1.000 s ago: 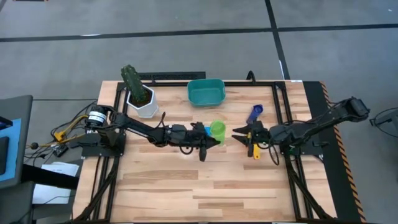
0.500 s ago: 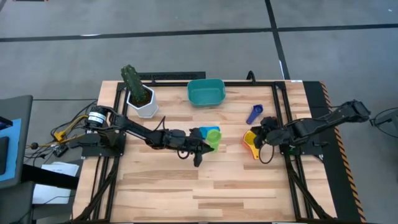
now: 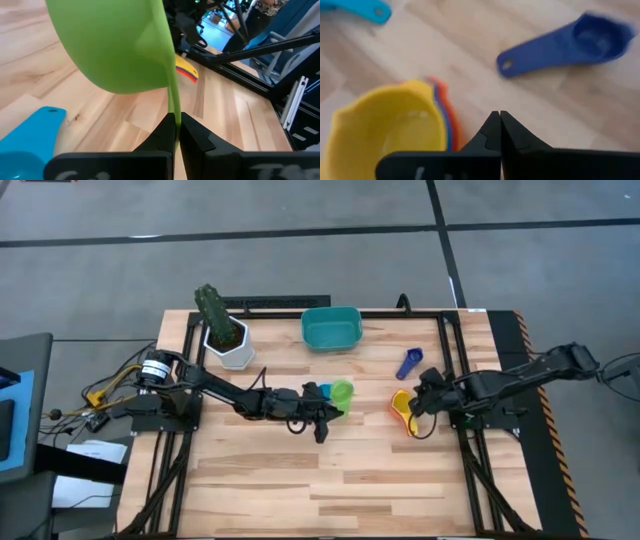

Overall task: Nest measuring cups in basket
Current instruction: Stack the green measuring cup into the yellow measuring cup

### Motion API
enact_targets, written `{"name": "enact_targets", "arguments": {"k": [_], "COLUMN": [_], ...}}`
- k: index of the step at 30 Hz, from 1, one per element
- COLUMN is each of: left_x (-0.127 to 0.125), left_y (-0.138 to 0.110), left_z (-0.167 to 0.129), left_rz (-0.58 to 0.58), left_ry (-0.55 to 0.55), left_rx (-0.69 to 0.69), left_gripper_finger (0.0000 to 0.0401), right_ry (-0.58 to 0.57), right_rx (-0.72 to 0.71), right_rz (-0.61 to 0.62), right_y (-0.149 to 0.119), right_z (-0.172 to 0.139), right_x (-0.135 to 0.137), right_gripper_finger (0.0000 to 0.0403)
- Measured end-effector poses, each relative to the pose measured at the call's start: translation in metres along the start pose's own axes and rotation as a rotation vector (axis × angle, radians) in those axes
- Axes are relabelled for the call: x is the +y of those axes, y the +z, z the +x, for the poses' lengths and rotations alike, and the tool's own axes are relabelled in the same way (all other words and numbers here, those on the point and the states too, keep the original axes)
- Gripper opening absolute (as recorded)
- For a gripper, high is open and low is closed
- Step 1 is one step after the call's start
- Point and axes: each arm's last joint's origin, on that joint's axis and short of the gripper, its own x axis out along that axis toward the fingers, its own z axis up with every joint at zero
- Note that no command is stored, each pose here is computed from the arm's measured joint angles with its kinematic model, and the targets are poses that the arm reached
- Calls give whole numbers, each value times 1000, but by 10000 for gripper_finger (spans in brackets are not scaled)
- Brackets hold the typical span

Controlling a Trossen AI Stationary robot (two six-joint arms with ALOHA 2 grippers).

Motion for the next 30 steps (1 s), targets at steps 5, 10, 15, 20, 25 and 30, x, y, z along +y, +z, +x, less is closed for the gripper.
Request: {"name": "enact_targets", "arguments": {"k": [5, 10, 15, 20, 25, 30], "left_x": [1, 2, -1, -5, -14, -19], "left_y": [-3, -7, -7, -7, -11, -33], "left_z": [0, 0, 0, -1, 3, 20], "left_rz": [-3, -50, -92, -117, -199, -274], "left_ry": [10, -13, -96, -144, -179, -215], "left_rx": [32, 86, 128, 137, 57, 72], "left_gripper_finger": [0, 0, 0, 0, 0, 0], "right_ry": [38, 163, 321, 279, 252, 366], "right_rx": [105, 99, 48, 89, 148, 261], "right_rz": [29, 100, 165, 156, 143, 113], "right_y": [-5, -4, 2, -3, -7, -18], "right_z": [4, 5, 2, 3, 4, -5], "right_x": [6, 23, 41, 37, 33, 42], "right_gripper_finger": [17, 14, 8, 14, 14, 9]}}
